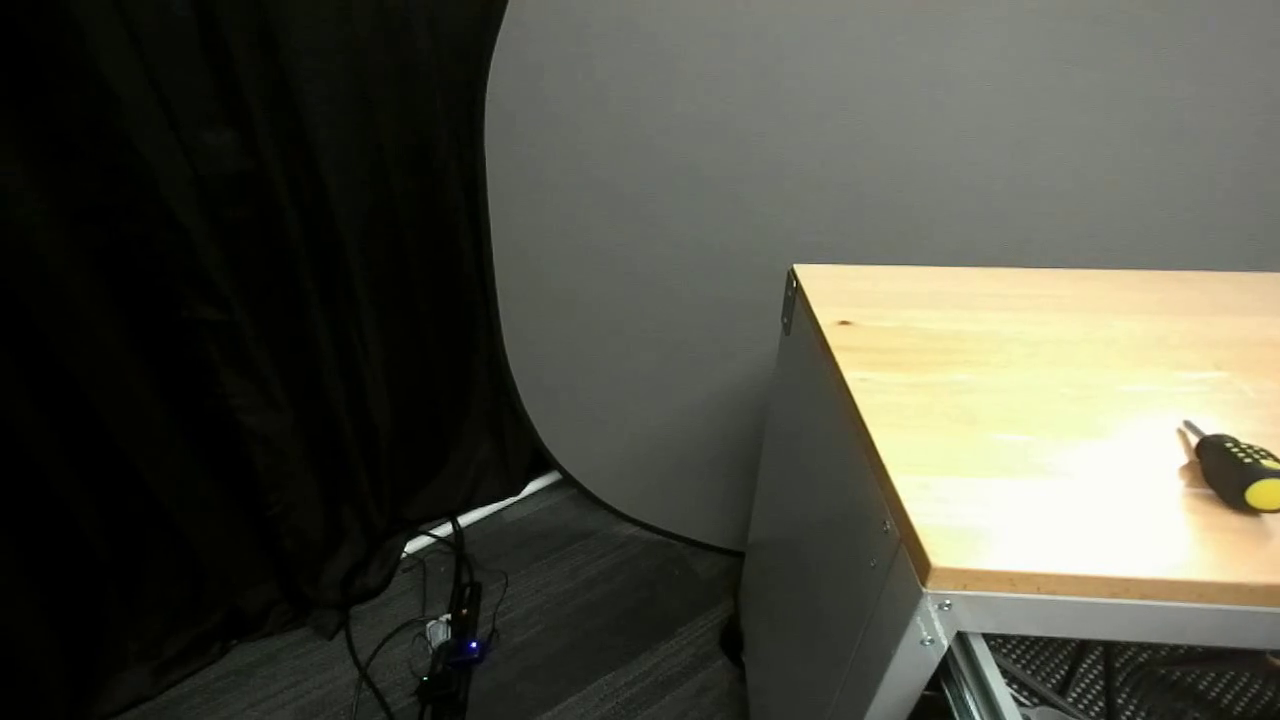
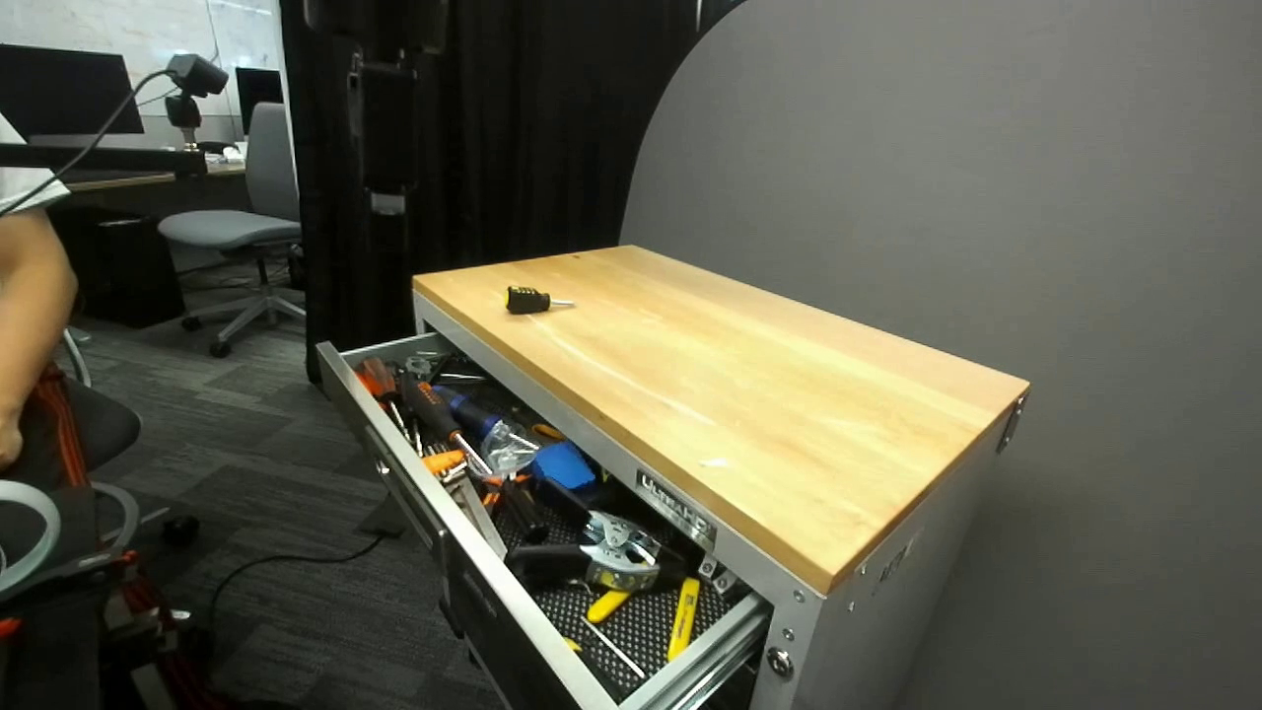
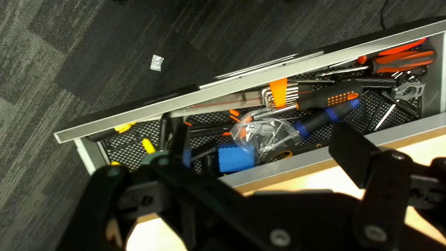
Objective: Put the screwdriver into the drawer and close it.
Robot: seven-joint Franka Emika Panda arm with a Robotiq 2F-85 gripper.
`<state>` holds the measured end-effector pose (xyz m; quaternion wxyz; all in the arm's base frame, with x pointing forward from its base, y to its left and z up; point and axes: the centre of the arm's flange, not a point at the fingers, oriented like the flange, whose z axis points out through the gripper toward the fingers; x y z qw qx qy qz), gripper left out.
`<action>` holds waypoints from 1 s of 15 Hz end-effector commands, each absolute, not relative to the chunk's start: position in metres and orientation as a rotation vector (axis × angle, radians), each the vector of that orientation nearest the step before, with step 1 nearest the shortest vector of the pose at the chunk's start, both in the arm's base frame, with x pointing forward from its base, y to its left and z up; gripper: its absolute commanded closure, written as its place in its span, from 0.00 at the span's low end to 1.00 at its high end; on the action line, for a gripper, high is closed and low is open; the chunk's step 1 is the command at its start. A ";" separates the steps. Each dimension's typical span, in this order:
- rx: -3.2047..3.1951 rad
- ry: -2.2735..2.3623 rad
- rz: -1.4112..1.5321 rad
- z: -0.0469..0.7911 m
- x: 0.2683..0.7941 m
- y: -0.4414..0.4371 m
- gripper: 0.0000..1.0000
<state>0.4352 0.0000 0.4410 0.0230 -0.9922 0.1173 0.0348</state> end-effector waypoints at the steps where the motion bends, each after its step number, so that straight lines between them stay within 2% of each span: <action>1: -3.088 0.335 0.068 0.418 0.469 0.050 0.00; 7: -3.043 0.168 -0.014 0.380 0.499 0.113 0.00; 15: -2.960 0.021 -0.341 0.356 0.508 0.165 0.00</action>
